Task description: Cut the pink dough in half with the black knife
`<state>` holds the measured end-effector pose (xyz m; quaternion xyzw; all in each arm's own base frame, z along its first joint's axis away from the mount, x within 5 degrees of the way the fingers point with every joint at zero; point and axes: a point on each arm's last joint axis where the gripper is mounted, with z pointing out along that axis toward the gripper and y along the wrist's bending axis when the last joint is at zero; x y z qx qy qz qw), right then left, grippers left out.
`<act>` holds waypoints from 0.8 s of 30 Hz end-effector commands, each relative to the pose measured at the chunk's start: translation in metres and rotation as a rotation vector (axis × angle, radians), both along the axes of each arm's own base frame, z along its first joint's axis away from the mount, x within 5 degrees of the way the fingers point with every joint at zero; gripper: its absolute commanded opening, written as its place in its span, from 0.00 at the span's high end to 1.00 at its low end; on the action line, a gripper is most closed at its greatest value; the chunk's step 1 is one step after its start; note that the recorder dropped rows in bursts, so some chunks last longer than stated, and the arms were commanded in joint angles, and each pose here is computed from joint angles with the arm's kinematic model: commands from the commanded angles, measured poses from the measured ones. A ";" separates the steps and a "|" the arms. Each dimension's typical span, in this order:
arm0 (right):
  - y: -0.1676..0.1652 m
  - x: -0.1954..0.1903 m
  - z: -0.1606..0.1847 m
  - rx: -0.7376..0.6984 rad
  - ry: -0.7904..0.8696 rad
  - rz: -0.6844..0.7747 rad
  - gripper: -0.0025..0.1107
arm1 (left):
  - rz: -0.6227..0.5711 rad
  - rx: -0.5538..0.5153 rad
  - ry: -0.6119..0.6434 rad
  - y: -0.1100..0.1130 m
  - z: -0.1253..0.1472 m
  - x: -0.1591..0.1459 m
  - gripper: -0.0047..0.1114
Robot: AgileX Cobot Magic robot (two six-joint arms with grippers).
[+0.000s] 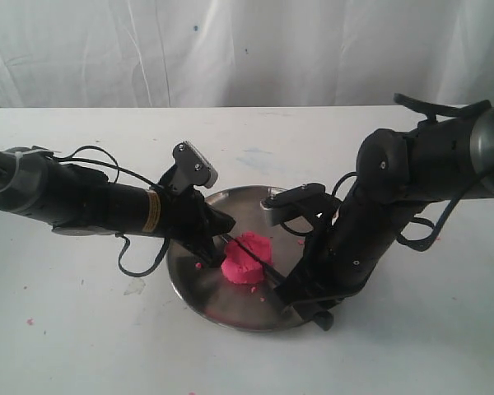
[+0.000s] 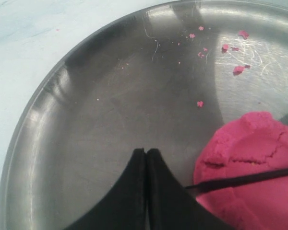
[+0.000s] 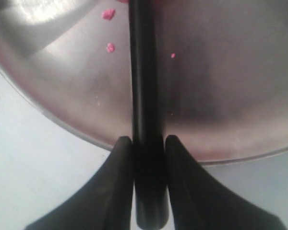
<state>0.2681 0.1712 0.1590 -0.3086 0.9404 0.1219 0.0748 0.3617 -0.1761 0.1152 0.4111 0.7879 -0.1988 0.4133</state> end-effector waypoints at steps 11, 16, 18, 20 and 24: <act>0.003 0.009 -0.009 0.015 -0.046 -0.029 0.98 | -0.028 0.118 0.080 0.003 -0.039 -0.008 0.96; 0.003 0.009 -0.009 0.015 -0.046 -0.029 0.98 | -0.028 0.118 0.080 0.003 -0.039 -0.008 0.96; 0.003 0.009 -0.009 0.015 -0.046 -0.029 0.98 | -0.028 0.118 0.080 0.003 -0.039 -0.008 0.96; 0.003 0.009 -0.009 0.015 -0.046 -0.029 0.98 | -0.028 0.118 0.080 0.003 -0.039 -0.008 0.96; 0.003 0.011 -0.017 0.004 -0.039 -0.029 0.98 | -0.007 0.151 0.082 0.006 -0.040 -0.007 0.96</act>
